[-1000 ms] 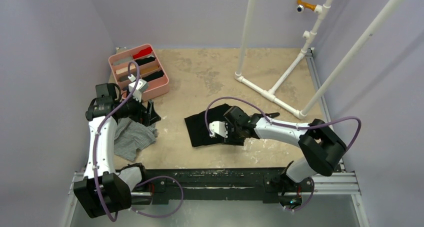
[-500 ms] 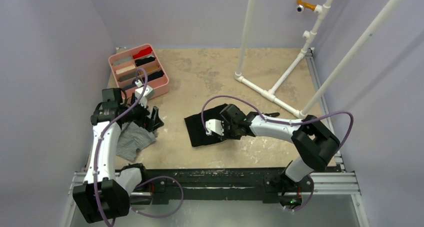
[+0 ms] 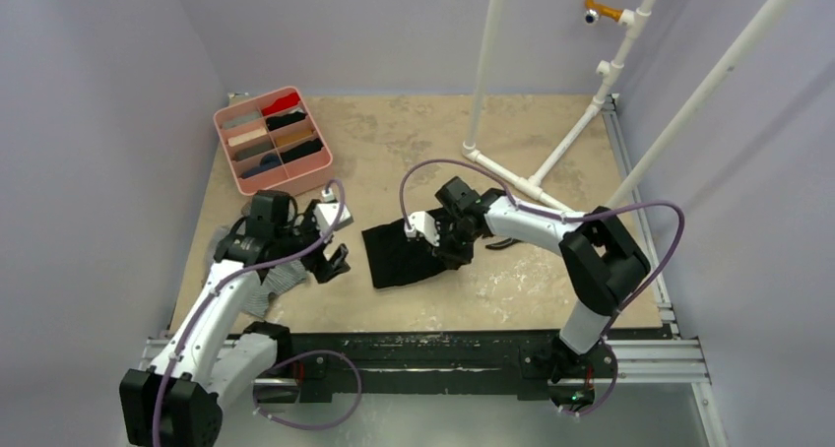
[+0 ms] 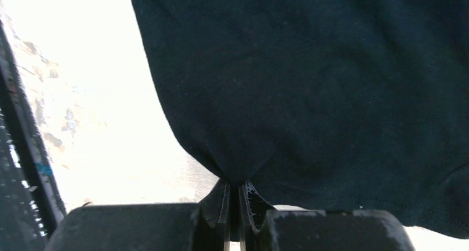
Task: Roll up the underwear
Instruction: Fold the underwear at the center of the board.
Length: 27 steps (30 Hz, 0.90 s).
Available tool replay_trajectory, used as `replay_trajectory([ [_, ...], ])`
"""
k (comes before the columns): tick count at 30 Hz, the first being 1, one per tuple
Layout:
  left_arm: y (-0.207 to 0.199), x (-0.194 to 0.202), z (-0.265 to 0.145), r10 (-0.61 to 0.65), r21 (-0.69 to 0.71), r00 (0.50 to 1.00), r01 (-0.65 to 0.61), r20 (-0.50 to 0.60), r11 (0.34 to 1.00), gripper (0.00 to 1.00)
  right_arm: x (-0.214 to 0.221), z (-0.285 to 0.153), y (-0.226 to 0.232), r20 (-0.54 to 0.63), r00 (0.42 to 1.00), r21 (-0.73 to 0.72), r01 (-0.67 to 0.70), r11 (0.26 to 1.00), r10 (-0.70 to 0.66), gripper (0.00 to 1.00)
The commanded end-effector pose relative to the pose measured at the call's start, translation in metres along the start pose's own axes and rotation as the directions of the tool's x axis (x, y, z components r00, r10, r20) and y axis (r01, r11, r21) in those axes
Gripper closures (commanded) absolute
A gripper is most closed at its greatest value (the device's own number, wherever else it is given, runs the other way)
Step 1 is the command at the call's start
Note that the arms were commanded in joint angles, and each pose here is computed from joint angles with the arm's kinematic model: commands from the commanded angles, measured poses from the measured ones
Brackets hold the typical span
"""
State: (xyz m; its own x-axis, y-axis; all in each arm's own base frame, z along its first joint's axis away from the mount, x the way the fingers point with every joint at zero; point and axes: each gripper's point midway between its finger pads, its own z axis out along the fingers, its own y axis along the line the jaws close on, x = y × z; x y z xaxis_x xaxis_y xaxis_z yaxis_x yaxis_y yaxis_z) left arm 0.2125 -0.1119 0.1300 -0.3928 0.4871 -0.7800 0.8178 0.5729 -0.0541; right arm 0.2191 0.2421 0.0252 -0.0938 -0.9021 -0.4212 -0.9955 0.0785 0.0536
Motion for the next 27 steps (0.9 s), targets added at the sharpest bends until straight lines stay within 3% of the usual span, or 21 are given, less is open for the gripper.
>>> replay_trajectory([
  [1, -0.004, -0.013, 0.021, 0.243, -0.019, 0.97, -0.243, 0.012, 0.97, 0.13, -0.02, -0.017, 0.007, 0.083, 0.991, -0.149, -0.09, 0.985, 0.103, 1.0],
  [7, -0.029, -0.006, 0.057, 0.49, 0.042, 0.869, -0.488, -0.071, 0.872, 0.17, -0.02, -0.01, -0.002, 0.071, 0.985, -0.187, -0.14, 0.972, 0.155, 1.0],
  [16, -0.067, 0.015, 0.099, 0.694, 0.159, 0.703, -0.675, -0.158, 0.72, 0.35, -0.02, -0.005, -0.009, 0.056, 0.978, -0.212, -0.183, 0.96, 0.199, 1.0],
  [27, -0.065, 0.038, 0.11, 0.714, 0.235, 0.655, -0.675, -0.247, 0.7, 0.43, -0.015, -0.006, -0.011, 0.048, 0.978, -0.194, -0.19, 0.962, 0.203, 1.0],
])
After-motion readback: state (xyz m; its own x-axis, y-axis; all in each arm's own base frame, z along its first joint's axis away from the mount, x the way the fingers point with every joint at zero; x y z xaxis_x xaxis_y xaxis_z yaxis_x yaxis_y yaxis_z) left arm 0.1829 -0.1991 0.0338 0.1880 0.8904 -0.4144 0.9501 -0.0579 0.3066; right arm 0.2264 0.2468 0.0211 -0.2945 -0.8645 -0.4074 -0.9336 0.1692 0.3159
